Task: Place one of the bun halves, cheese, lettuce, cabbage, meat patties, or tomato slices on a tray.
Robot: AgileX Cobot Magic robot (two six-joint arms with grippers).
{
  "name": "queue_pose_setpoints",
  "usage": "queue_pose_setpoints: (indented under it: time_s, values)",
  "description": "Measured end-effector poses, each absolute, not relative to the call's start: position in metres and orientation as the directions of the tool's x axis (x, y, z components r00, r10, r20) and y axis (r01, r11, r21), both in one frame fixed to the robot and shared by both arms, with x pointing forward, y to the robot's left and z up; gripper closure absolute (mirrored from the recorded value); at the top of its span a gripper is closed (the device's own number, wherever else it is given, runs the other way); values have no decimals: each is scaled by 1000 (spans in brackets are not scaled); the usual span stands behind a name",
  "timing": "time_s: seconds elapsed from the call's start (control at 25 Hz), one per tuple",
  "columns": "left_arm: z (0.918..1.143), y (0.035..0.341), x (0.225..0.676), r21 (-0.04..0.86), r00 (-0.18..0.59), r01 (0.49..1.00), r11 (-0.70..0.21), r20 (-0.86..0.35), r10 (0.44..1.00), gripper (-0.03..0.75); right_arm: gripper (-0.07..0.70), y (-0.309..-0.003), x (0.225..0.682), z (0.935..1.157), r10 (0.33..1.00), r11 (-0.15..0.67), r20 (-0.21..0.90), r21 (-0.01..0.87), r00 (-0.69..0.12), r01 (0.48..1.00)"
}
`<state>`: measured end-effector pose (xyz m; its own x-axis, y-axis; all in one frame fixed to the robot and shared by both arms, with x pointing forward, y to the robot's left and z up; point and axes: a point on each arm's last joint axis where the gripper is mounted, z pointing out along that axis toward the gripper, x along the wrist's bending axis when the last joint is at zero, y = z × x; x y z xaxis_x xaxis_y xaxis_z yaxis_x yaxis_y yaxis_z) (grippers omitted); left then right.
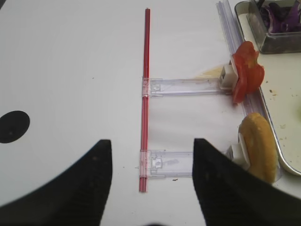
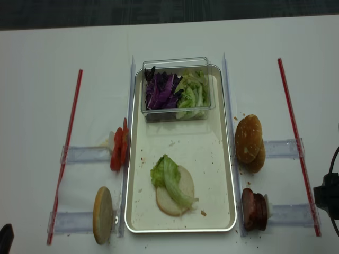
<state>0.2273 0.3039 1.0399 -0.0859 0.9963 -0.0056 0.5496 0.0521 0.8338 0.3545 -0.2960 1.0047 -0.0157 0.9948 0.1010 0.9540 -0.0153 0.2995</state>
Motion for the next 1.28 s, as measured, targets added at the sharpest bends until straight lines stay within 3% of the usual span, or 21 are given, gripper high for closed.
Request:
queue_pose_setpoints:
  time_s: [0.28, 0.64, 1.28]
  values:
    - [1040, 304, 227, 834, -86, 550, 52, -6, 996, 324, 111, -294, 330, 1020, 996, -5, 85, 425, -34, 905]
    - [1040, 304, 227, 834, -86, 550, 52, -6, 996, 324, 136, -293, 308, 1025, 997, 8, 62, 511, -46, 859]
    - [1040, 304, 227, 834, -85, 550, 50, -4, 996, 323, 136, -293, 305, 1026, 997, 10, 58, 526, -47, 851]
